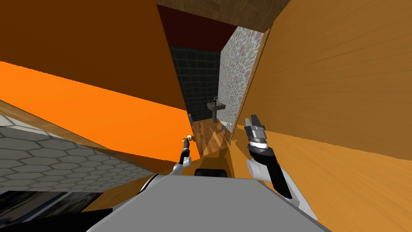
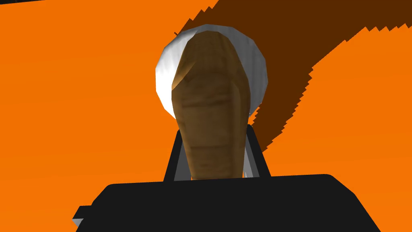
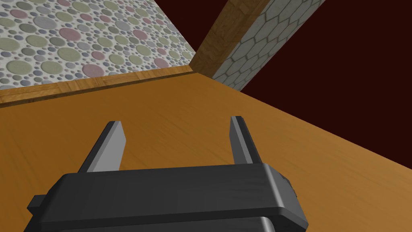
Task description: Pull the door open
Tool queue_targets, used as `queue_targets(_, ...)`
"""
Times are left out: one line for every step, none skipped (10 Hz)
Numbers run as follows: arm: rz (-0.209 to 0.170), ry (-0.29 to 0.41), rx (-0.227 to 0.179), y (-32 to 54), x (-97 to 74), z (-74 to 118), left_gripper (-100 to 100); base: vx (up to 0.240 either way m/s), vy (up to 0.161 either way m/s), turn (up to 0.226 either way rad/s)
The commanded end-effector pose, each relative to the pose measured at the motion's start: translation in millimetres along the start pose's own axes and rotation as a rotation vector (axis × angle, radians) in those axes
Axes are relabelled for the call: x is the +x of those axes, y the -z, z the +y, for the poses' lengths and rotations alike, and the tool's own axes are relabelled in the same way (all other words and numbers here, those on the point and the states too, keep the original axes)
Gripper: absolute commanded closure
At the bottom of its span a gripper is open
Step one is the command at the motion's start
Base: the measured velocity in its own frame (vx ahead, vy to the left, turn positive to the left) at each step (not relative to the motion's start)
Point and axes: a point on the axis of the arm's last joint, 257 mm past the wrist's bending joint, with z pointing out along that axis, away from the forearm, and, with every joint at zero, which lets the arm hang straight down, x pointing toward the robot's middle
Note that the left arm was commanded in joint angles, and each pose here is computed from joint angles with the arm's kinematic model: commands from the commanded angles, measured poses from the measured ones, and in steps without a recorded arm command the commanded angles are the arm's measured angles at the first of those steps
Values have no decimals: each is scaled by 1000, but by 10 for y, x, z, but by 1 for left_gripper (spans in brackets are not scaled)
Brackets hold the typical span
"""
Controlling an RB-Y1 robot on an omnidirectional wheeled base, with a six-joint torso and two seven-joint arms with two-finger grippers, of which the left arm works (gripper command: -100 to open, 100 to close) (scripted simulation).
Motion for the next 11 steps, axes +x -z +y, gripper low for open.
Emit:
queue_targets(-2, 0, 6, -11, -14, -20, 100, 0, 0, 0)
queue_targets(3, 0, -2, 12, -7, 13, 100, -87, 30, 25)
queue_targets(4, 0, -2, 15, -9, 16, 100, -158, 3, 23)
queue_targets(6, 0, -3, 20, -11, 21, 100, -165, -24, 24)
queue_targets(8, 0, -4, 29, -16, 30, 100, -182, -16, 57)
queue_targets(8, 0, -4, 29, -16, 30, 100, -132, -11, 17)
queue_targets(13, 0, -6, 43, -25, 44, 100, -156, -34, 68)
queue_targets(18, 0, -8, 54, -31, 55, 100, -189, -14, 95)
queue_targets(22, 0, -10, 65, -37, 66, 100, -181, -10, 68)
queue_targets(27, 0, -11, 77, -43, 76, 100, -187, -38, 94)
queue_targets(32, 0, -13, 88, -49, 87, 100, -194, -28, 79)
